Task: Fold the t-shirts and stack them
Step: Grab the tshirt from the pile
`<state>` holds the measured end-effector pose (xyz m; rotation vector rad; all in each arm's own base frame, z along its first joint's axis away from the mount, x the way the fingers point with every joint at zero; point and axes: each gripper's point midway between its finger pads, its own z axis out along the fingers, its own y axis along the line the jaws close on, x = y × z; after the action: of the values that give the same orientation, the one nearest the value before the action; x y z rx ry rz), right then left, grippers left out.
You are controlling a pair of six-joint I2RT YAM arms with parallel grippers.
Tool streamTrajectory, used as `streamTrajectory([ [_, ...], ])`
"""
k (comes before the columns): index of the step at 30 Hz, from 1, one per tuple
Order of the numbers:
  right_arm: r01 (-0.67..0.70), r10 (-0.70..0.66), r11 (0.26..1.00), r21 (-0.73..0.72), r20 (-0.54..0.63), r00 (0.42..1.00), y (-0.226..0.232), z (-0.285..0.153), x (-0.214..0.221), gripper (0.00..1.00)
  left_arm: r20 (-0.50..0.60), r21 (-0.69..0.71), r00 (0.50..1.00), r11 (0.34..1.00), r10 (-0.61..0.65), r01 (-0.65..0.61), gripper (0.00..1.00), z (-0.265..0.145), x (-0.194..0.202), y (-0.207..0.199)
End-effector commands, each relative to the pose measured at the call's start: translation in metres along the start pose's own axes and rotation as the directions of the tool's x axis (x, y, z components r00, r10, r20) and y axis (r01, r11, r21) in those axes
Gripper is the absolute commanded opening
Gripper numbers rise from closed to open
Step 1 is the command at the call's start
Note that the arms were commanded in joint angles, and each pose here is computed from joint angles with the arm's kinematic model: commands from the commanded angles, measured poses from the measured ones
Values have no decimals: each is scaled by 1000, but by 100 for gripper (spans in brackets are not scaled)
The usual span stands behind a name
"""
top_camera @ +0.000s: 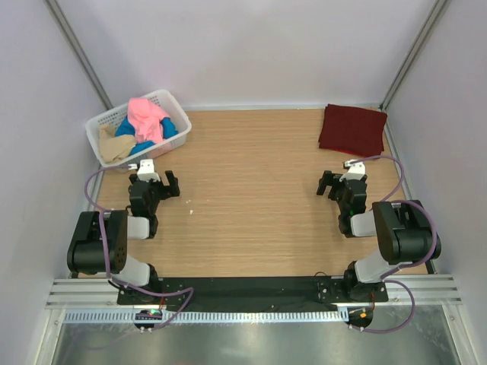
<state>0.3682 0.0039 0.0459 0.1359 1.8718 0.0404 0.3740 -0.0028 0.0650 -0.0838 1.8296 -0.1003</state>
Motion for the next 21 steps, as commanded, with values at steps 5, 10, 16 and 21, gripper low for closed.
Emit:
streamTrajectory([
  [5,26,-29,999,22,109,994,-3,5,-33,100,145,-167,989,985,-22,47,100,-8,-44,28],
  [10,22,-25,999,25,115,993,-3,5,-34,100,172,-536,972,812,-163,231,100,-39,-66,86],
  [16,-72,63,964,255,45,997,-29,-2,-71,100,56,-698,967,683,-247,215,100,-45,-110,98],
  [21,-92,108,975,203,-67,992,4,-2,-95,100,-74,-853,948,512,-311,101,100,-59,-126,122],
])
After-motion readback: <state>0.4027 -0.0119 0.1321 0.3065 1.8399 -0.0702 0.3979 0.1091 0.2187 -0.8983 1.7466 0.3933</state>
